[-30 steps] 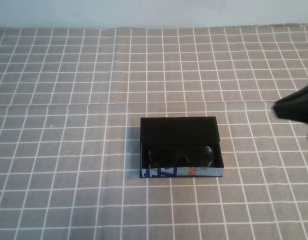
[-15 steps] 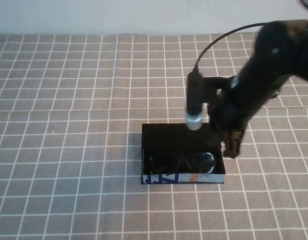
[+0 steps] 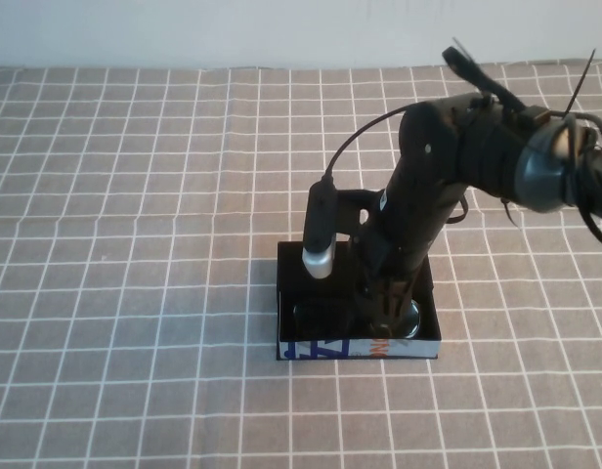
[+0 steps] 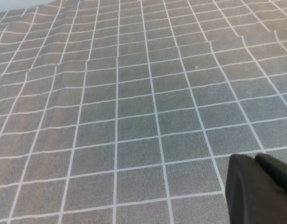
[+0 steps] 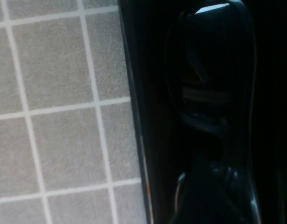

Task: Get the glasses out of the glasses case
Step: Pick up the glasses from the glasses case

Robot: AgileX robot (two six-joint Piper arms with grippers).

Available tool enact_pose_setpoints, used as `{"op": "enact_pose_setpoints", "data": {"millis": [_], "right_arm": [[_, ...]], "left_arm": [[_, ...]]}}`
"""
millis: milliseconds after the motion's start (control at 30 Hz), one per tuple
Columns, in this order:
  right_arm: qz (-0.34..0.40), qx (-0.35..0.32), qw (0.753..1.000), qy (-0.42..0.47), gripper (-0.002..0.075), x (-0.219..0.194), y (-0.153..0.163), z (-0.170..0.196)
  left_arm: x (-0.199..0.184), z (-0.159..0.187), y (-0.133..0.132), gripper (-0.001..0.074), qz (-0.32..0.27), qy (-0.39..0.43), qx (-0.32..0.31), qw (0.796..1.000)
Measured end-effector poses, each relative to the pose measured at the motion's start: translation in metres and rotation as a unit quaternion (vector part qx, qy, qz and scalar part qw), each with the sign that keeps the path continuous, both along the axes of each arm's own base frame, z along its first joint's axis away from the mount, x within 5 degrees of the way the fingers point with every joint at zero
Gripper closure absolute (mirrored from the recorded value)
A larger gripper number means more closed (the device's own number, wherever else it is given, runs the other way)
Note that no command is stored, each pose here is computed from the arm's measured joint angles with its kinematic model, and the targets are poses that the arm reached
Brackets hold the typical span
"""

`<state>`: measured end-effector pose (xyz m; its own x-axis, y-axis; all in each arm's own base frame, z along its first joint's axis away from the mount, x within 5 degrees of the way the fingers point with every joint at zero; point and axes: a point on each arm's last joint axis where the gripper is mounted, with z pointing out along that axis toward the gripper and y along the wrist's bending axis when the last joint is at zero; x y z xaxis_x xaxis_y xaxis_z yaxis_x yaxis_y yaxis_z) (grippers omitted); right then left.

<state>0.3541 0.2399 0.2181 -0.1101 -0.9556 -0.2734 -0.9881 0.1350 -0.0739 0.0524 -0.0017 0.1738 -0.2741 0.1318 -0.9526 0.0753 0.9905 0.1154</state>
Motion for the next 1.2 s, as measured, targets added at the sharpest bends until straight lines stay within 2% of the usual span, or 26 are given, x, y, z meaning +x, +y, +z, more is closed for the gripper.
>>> {"op": "enact_pose_setpoints", "data": {"millis": [67,300,467,667,900,1200], "right_arm": [[0.003,-0.001,1.000,-0.002,0.0389,0.001,0.001,-0.003],[0.003,0.003,1.000,-0.006,0.0460,0.004,0.003,-0.007],[0.002,0.006,1.000,-0.004,0.0469,0.005,0.004,-0.008],[0.003,0.008,1.000,-0.002,0.0465,0.004,0.006,-0.007],[0.008,0.016,1.000,0.007,0.0412,0.003,0.010,0.005],[0.009,0.024,0.999,0.034,0.0405,-0.002,0.011,0.009]], "left_arm": [[0.000,0.000,0.000,0.0740,0.000,0.000,0.000,1.000],[0.000,0.000,0.000,0.0740,0.000,0.000,0.000,1.000],[0.000,0.000,0.000,0.0740,0.000,0.000,0.000,1.000],[0.000,0.000,0.000,0.0740,0.000,0.000,0.000,1.000],[0.000,0.000,0.000,0.0740,0.000,0.000,0.000,1.000],[0.000,0.000,0.000,0.0739,0.000,0.000,0.000,1.000]]}}
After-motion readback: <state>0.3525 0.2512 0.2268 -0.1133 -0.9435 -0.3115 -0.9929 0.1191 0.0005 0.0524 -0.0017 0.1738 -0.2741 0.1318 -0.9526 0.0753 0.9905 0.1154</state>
